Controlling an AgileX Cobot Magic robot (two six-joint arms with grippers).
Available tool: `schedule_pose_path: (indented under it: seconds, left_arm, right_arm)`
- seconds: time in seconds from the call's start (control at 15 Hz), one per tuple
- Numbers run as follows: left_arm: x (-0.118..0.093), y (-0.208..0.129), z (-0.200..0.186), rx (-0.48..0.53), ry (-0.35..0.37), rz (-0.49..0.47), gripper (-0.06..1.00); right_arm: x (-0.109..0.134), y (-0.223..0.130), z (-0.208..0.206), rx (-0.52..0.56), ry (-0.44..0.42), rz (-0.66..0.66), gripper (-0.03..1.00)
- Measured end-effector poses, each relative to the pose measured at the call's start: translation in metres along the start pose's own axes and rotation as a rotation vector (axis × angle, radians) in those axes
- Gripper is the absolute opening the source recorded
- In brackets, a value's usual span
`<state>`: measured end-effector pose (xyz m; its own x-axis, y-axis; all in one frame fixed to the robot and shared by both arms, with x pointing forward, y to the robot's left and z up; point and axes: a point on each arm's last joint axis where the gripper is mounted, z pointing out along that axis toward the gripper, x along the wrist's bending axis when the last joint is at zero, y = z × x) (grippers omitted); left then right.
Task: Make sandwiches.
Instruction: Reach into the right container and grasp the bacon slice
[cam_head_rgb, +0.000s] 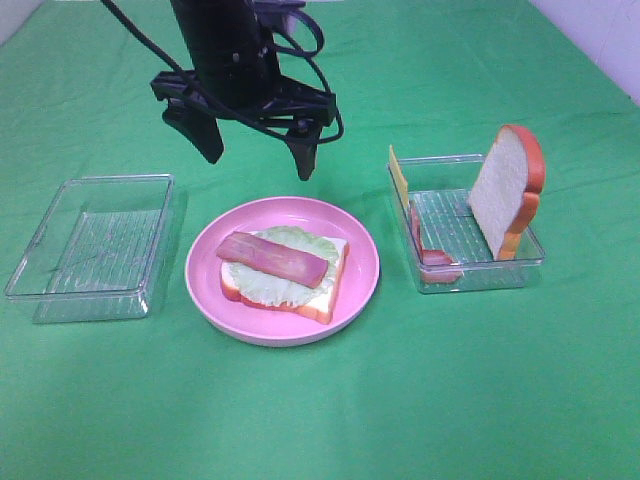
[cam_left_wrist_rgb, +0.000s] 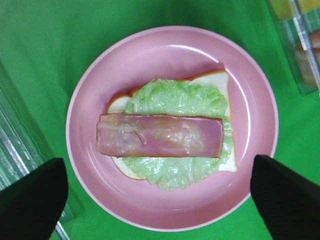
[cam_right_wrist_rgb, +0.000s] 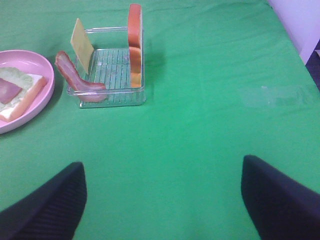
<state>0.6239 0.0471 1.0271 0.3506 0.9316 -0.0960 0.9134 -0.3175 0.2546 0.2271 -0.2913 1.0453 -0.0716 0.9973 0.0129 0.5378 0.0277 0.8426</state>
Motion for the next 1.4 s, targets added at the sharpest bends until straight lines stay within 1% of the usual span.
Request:
schedule_pose_path:
  seconds: [0.2, 0.33, 0.4, 0.47, 0.53, 0.67, 0.73, 0.8, 0.87, 1.0, 1.07, 1.2, 1.27, 1.33, 1.4]
  left_arm:
    - [0.001, -0.003, -0.05, -0.106, -0.001, 0.033, 0.93]
    - [0.004, -0.014, -0.104, -0.215, 0.01, 0.095, 0.93]
    - [0.006, -0.025, -0.129, -0.258, 0.01, 0.109, 0.93]
    - [0.011, -0.048, -0.162, -0.305, 0.007, 0.117, 0.93]
    - [0.016, -0.069, -0.182, -0.332, 0.013, 0.119, 0.93]
    - [0.028, -0.114, -0.208, -0.36, 0.024, 0.122, 0.93]
    - [0.03, -0.124, -0.212, -0.363, 0.026, 0.122, 0.93]
    - [0.035, -0.147, -0.221, -0.378, 0.022, 0.12, 0.93]
    - [0.045, -0.186, -0.222, -0.365, 0.021, 0.098, 0.93]
    - [0.056, -0.233, -0.215, -0.353, 0.02, 0.079, 0.93]
    - [0.059, -0.243, -0.214, -0.354, 0.02, 0.078, 0.93]
    - [0.069, -0.285, -0.204, -0.36, 0.018, 0.077, 0.93]
    - [0.074, -0.304, -0.198, -0.369, 0.016, 0.077, 0.93]
    - [0.083, -0.344, -0.186, -0.409, 0.002, 0.075, 0.93]
    - [0.085, -0.354, -0.183, -0.425, -0.002, 0.075, 0.93]
  right_arm:
    - [0.0, 0.0, 0.0, 0.0, 0.0, 0.0, 0.79]
    - [0.0, 0.0, 0.0, 0.0, 0.0, 0.0, 0.79]
    - [0.0, 0.0, 0.0, 0.0, 0.0, 0.0, 0.79]
    - [0.0, 0.0, 0.0, 0.0, 0.0, 0.0, 0.79]
    - [0.0, 0.0, 0.0, 0.0, 0.0, 0.0, 0.79]
    - [0.0, 0.0, 0.0, 0.0, 0.0, 0.0, 0.79]
    - [0.0, 0.0, 0.0, 0.0, 0.0, 0.0, 0.79]
    - [0.0, 0.0, 0.0, 0.0, 0.0, 0.0, 0.79]
    - [0.0, 0.0, 0.0, 0.0, 0.0, 0.0, 0.79]
    - [0.0, 0.0, 0.0, 0.0, 0.0, 0.0, 0.79]
    - [0.0, 0.0, 0.0, 0.0, 0.0, 0.0, 0.79]
    - [0.0, 0.0, 0.0, 0.0, 0.0, 0.0, 0.79]
    - [0.0, 0.0, 0.0, 0.0, 0.0, 0.0, 0.79]
    - [0.0, 0.0, 0.0, -0.001, 0.0, 0.0, 0.79]
    - [0.0, 0.001, 0.0, 0.0, 0.0, 0.0, 0.78]
